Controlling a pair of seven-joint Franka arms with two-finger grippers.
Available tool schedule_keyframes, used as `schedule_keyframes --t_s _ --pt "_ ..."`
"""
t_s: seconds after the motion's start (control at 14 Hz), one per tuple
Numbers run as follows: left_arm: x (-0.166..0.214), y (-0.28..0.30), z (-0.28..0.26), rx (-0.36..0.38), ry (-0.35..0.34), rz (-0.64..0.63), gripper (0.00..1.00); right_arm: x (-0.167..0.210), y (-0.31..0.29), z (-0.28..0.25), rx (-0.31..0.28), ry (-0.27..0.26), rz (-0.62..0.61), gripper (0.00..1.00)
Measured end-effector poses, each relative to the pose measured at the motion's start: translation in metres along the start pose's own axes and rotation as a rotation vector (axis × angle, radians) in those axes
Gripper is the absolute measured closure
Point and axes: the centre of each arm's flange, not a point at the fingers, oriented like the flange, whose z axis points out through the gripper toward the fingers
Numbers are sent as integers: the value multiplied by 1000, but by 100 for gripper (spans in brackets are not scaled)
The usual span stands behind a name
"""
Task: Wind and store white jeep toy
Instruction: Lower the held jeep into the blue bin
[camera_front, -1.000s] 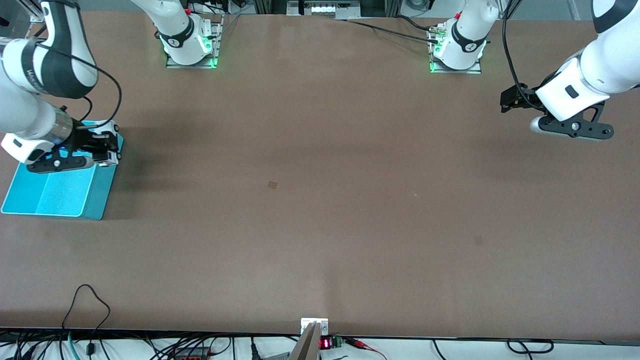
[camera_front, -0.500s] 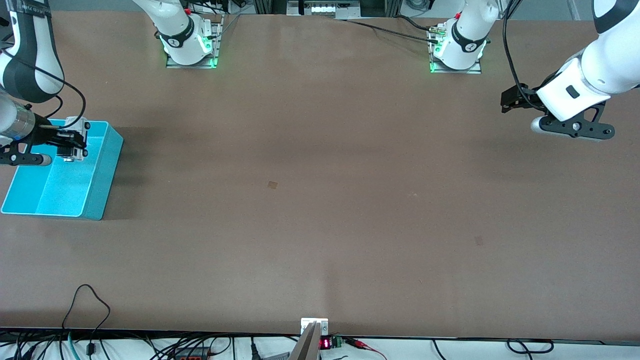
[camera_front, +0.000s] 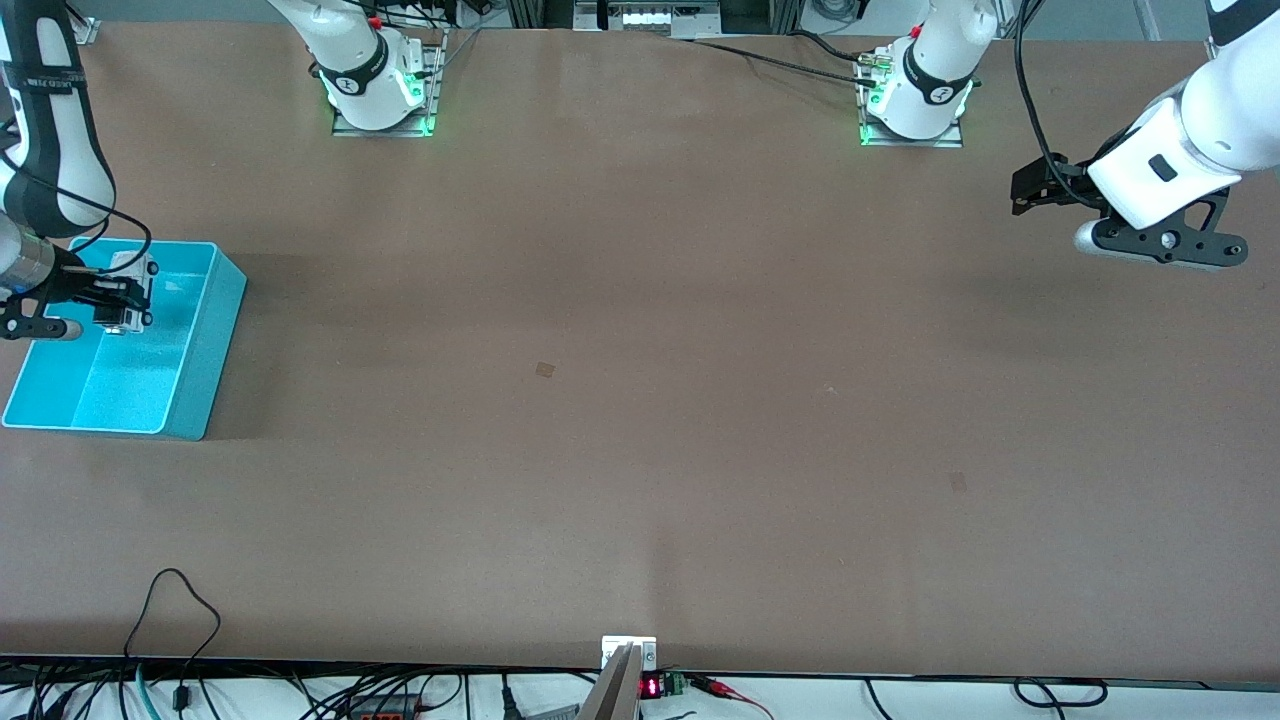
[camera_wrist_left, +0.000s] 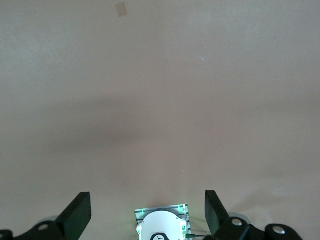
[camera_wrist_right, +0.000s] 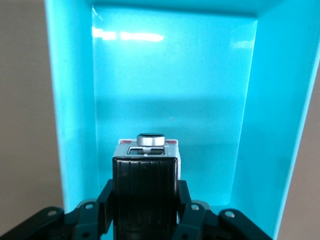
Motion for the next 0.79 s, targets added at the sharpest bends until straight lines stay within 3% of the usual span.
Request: schedule_keyframes --t_s 0.79 --pt "-1 0 -6 0 13 0 0 -11 19 95 -6 -2 7 48"
